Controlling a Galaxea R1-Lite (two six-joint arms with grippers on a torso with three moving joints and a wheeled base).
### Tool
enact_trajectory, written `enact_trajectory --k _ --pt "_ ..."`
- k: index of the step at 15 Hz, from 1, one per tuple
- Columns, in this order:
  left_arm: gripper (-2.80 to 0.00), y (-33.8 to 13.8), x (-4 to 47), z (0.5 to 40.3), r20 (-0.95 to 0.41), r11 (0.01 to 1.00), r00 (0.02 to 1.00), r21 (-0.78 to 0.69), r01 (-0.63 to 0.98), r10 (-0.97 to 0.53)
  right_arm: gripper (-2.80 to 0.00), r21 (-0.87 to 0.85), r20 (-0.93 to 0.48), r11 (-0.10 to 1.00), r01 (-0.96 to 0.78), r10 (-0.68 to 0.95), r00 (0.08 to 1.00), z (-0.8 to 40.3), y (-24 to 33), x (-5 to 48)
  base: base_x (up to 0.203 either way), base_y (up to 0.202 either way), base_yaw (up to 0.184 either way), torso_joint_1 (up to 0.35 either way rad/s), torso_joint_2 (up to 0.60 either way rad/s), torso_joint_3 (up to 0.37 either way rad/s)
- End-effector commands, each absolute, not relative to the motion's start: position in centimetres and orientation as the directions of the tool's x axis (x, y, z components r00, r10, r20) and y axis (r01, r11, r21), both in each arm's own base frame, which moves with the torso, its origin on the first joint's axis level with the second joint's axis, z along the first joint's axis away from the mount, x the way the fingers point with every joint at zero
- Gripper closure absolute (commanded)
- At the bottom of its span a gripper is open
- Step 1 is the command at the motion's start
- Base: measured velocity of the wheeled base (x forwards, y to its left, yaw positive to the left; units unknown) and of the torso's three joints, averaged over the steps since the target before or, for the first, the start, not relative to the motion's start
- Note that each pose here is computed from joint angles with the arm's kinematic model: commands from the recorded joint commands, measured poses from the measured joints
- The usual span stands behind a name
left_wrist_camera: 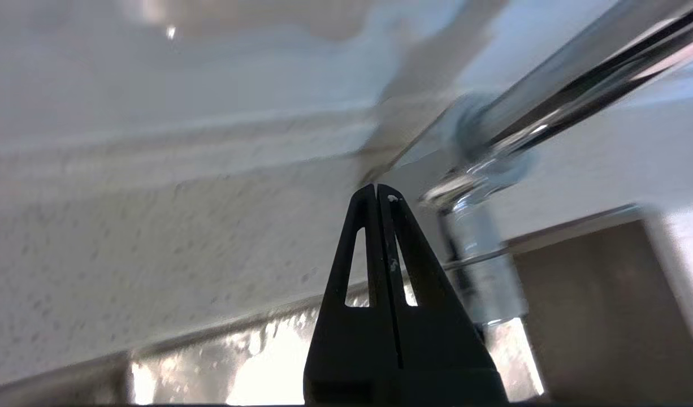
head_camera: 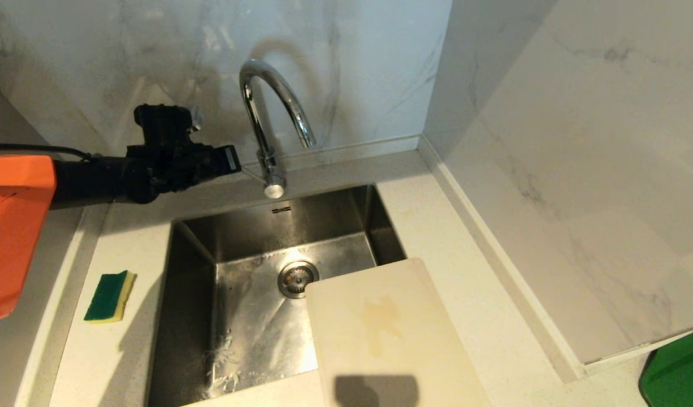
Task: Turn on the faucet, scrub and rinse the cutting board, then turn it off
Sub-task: Turn on the tap
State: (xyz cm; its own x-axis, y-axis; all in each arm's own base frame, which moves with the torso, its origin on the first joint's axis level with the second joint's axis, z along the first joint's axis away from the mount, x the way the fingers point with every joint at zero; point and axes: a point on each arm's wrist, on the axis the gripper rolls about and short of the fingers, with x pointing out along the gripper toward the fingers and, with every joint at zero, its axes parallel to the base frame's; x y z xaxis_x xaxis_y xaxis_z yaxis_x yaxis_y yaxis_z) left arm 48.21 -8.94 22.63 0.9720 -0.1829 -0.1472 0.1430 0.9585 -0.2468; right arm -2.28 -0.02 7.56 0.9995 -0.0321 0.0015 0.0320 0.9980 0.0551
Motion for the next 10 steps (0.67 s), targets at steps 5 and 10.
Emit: enact_trajectory --k 5,10 --pt "0.0 -8.88 47.63 24.33 -0.079 0.956 0.979 -0.244 0.163 -0.187 0.0 0.055 0.001 0.998 0.033 -0.034 0.999 7.54 -0.02 -2.27 0.0 0.0 0.0 0.0 0.0 0.0" --pt "0.0 -9.09 48.22 23.46 -0.07 0.952 0.977 -0.252 0.176 -0.199 0.0 0.055 0.002 0.998 0.032 -0.032 0.999 7.56 -0.02 -2.28 0.0 0.0 0.0 0.0 0.0 0.0"
